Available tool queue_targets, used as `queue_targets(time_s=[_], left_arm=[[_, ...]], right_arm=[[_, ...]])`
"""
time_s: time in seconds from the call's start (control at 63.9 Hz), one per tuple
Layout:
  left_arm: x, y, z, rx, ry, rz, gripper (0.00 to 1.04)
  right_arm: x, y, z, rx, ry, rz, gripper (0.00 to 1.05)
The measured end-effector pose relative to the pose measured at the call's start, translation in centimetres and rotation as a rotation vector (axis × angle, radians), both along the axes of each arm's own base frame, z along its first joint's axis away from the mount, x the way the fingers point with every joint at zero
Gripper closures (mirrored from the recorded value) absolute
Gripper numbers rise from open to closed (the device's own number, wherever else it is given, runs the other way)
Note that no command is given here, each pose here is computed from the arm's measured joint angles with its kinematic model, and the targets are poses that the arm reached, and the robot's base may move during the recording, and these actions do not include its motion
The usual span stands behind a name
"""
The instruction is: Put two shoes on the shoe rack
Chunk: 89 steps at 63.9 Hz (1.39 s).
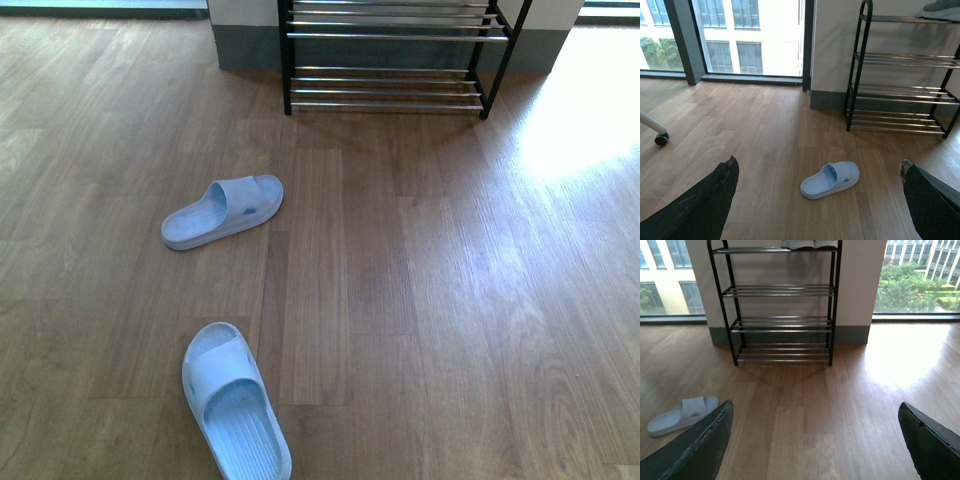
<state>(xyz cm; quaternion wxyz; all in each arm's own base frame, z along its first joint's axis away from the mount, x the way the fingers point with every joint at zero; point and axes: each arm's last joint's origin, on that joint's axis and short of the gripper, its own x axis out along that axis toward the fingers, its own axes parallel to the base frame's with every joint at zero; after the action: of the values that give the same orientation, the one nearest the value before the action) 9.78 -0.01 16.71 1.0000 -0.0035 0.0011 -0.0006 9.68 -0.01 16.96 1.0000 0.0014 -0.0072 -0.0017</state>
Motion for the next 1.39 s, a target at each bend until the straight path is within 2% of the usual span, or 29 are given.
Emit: queue_targets(time_s=[0.11,0.219,0.297,0.407,0.595,0.752,0.939,1.393], left_arm=[[0.0,0.0,0.0,-0.007,0.009,0.015,0.09],[1.1,-0.8,0.0,-0.11,0.309,0.247,0.09],[4.2,-2.3,-0.6,-0.195,0.486,0.212,0.09],[7.8,-3.3,-2.7,-0.179,0.678,0.172,0.09],[13.6,-4.6,-8.4,-0.057,0.987,0.119,0.09],[17.6,-5.7,-15.0,0.044,1.198,0.029,0.09],[19.2,-6.5,-19.9,0.115,1.312,-0.041,0.09],[21.7,-7.9,-27.6,0.084,1.42,-0.076,0.09]], right_arm=[[0.0,0.0,0.0,0.0,0.0,0.001,0.09],[0.0,0.0,0.0,0.0,0.0,0.0,0.09],[0.0,0.0,0.0,0.0,0.0,0.003,0.09],[0.0,0.0,0.0,0.0,0.0,0.003,0.09],[0.0,0.0,0.0,0.0,0.0,0.003,0.09],[0.0,0.0,0.0,0.0,0.0,0.003,0.09],[0.0,0.0,0.0,0.0,0.0,0.003,0.09],[0.0,0.0,0.0,0.0,0.0,0.003,0.09]])
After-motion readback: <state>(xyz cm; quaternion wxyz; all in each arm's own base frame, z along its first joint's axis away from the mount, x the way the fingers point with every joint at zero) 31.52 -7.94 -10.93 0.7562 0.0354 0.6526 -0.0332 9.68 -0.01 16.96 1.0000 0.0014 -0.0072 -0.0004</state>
